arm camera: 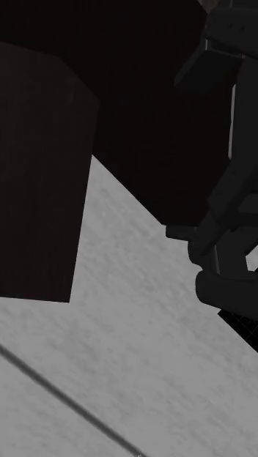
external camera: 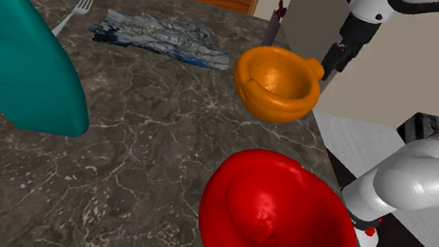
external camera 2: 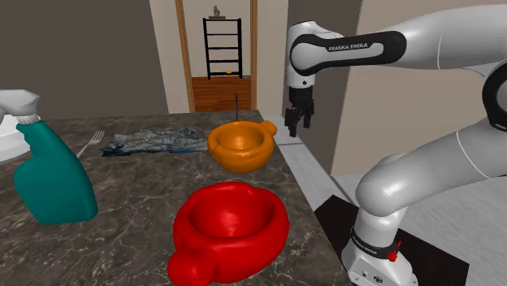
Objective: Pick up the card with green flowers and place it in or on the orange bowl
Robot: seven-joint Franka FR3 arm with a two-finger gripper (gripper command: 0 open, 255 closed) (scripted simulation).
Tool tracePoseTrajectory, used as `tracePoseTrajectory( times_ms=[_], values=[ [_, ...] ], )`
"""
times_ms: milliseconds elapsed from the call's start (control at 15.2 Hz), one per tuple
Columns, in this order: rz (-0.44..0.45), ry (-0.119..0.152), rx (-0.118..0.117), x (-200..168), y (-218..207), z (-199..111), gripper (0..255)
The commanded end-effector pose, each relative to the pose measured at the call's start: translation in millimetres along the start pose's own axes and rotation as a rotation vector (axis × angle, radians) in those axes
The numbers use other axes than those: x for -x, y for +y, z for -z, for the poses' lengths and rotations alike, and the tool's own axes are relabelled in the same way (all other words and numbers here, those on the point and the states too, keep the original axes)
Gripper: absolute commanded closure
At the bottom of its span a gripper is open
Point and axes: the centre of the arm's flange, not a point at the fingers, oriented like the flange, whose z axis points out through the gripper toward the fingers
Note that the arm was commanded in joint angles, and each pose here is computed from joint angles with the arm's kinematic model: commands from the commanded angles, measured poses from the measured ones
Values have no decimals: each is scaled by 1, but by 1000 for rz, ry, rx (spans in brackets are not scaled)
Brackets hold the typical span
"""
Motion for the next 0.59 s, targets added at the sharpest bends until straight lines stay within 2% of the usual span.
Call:
tracePoseTrajectory(
  times_ms=[0,528],
  values=[
    [0,0,0,0,0,0,0],
    [459,180,-150,-57,-24,41,0]
  ],
)
